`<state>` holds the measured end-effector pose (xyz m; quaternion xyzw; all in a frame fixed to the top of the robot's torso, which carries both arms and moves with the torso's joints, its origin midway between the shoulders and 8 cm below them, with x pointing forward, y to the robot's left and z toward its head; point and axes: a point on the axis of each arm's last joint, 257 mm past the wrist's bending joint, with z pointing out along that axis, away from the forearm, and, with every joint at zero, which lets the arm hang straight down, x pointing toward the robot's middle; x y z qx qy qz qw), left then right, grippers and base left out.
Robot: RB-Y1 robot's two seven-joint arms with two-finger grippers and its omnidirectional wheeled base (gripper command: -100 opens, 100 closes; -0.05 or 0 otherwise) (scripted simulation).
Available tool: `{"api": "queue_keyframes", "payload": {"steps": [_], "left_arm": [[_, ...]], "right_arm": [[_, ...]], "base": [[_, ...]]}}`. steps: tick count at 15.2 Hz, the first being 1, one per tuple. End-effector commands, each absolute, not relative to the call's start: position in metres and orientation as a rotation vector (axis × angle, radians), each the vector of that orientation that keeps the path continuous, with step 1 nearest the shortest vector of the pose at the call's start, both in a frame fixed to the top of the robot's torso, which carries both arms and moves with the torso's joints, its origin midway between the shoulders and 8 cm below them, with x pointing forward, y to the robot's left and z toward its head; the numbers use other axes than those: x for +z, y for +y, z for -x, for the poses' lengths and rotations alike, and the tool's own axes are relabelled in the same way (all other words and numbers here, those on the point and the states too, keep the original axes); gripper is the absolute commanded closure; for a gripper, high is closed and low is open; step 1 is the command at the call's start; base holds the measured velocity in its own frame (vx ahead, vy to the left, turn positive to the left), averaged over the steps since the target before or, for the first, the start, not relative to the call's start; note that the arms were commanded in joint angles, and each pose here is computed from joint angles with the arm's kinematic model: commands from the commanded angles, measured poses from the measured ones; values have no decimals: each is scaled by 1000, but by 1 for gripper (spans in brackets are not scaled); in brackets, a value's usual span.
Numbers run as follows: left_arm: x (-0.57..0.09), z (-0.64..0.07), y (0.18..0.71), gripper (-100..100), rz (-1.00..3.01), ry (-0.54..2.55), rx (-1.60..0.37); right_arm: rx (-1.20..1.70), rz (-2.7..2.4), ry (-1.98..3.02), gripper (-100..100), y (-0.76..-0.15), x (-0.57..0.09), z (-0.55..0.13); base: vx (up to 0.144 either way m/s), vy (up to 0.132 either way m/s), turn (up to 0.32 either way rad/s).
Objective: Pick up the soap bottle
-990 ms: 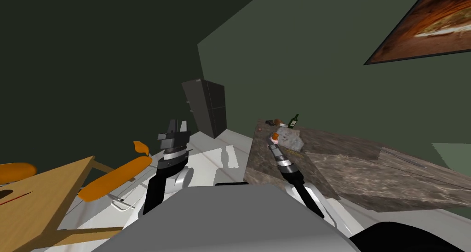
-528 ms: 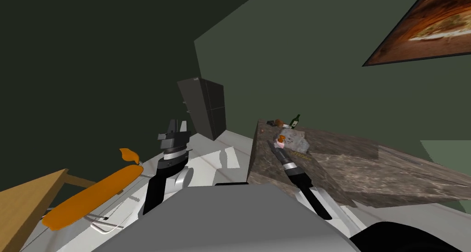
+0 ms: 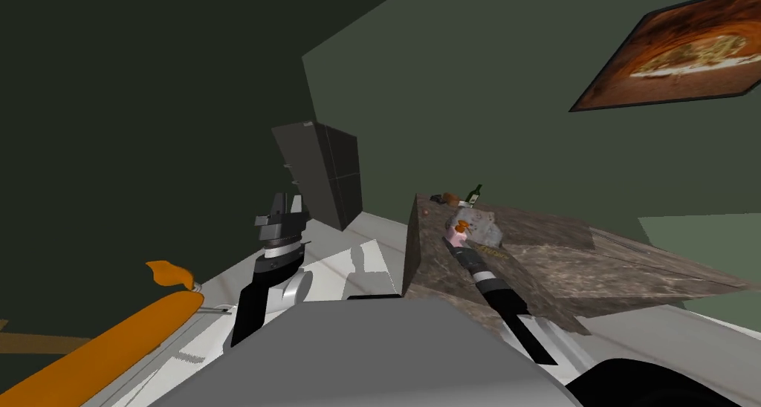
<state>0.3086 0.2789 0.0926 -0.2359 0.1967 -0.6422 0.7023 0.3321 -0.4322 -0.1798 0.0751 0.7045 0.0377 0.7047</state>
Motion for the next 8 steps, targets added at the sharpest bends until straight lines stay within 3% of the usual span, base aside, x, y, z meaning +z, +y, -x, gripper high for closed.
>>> {"api": "queue_keyframes", "payload": {"steps": [1,3,8], "left_arm": [[93,-309,279,0,525,438,-1429],[93,-309,279,0,525,438,-1429],[93,-309,279,0,525,438,-1429]], "right_arm": [[-53,-135,1617,-100,-460,-190,-321],[-112,-122,1637,-100,-473,-194,-316],[-368,-56,1709,-100,-528,-202,-292]], "base": [[234,73,96],[254,73,-122],[160,21,-113]]}}
